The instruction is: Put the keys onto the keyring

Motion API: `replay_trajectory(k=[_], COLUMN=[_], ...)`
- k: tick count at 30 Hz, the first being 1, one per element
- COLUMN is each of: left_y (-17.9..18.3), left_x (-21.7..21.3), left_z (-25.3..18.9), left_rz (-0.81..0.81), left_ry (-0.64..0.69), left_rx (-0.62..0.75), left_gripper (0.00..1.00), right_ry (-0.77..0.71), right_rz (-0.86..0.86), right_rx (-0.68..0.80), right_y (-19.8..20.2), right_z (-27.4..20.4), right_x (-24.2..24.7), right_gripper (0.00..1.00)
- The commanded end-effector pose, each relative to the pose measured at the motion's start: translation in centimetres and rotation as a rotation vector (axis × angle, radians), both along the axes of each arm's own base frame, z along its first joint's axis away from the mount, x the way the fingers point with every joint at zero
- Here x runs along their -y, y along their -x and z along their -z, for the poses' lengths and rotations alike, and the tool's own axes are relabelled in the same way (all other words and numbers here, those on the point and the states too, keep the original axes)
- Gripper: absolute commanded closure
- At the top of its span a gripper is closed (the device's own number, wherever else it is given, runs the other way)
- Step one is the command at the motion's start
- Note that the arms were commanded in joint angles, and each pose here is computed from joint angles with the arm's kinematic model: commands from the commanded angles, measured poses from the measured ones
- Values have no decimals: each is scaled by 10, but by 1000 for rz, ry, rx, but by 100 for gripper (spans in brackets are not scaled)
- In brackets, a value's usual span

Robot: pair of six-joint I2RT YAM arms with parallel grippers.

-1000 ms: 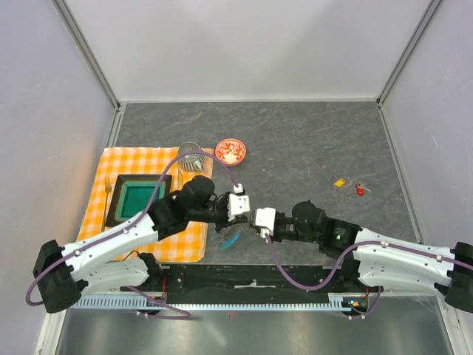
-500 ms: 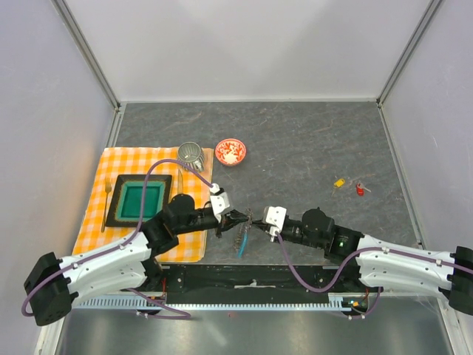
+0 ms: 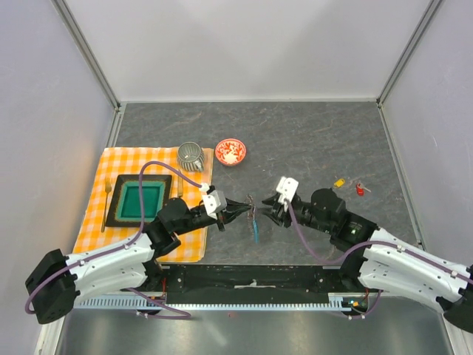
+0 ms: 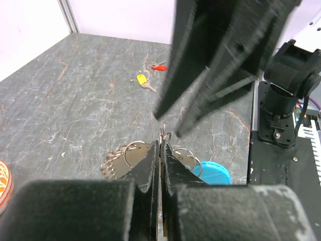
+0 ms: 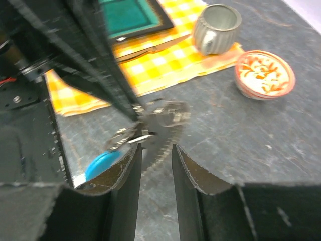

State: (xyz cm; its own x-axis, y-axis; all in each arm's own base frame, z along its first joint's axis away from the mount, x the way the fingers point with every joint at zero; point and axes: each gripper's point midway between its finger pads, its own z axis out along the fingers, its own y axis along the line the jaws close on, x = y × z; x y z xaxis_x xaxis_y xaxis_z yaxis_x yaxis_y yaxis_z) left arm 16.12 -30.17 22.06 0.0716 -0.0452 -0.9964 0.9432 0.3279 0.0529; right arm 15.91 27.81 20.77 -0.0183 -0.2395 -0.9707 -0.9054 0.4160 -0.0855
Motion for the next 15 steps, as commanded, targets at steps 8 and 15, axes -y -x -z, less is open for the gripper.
replay_trajectory(k=[8,15], left_y=[-3,0], left_x=[3,6], left_z=[-29,-30], left_rz=[10,36], left_ry=[76,79], left_rx=[145,148], left_gripper=[98,98], right_ry=[-108,-126], right_rz=[-189,-242], right_rx=[-70,-52], right_y=[-6,-4], right_z=[-40,-41], right_x=[3,-2], right_gripper=[62,63])
